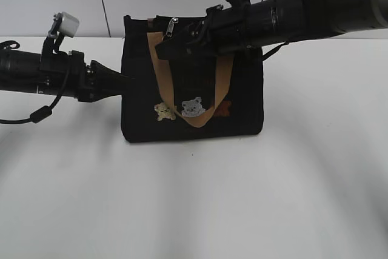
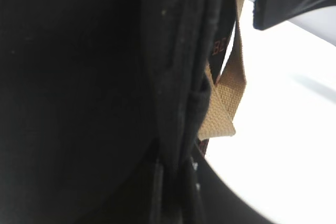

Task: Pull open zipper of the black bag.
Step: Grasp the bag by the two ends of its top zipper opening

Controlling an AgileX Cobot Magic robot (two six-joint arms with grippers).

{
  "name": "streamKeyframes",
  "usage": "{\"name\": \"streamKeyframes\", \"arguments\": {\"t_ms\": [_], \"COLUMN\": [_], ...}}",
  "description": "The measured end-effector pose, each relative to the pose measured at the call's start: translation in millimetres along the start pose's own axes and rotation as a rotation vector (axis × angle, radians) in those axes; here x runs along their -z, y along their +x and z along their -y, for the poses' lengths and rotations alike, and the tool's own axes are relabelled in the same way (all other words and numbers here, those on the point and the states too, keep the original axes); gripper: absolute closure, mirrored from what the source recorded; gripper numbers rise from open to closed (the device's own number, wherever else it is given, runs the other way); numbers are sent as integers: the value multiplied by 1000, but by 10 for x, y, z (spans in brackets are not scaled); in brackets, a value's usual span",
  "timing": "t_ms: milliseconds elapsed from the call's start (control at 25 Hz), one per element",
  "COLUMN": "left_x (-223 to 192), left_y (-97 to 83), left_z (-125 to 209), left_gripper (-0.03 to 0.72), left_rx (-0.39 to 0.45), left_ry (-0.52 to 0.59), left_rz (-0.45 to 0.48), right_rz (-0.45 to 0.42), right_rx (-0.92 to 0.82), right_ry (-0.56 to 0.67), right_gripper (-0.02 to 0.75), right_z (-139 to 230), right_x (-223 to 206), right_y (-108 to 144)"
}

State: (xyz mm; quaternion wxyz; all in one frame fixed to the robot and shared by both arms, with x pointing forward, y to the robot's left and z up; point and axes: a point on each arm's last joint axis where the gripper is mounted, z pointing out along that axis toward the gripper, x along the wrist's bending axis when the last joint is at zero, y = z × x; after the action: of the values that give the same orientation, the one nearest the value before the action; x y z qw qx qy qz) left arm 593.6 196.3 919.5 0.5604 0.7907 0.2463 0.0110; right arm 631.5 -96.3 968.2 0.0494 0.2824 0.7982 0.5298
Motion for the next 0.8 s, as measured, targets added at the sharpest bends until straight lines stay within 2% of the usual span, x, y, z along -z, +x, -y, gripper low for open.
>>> {"name": "streamKeyframes", "arguments": {"t_ms": [280, 800], "left_x": [0, 0], "left_y": [-2, -3], "left_z": [3, 4], "left_gripper": [652, 652], "left_rx": [-3, -4], "left_ry": [4, 5], "left_rz": [2, 4], "right_rz": [-47, -67], "right_rx": [-6, -5], "right_ry": [-11, -14], "right_gripper": [255, 255], "right_z": [-4, -4], "right_x": [-4, -5], "right_y": [40, 56]}}
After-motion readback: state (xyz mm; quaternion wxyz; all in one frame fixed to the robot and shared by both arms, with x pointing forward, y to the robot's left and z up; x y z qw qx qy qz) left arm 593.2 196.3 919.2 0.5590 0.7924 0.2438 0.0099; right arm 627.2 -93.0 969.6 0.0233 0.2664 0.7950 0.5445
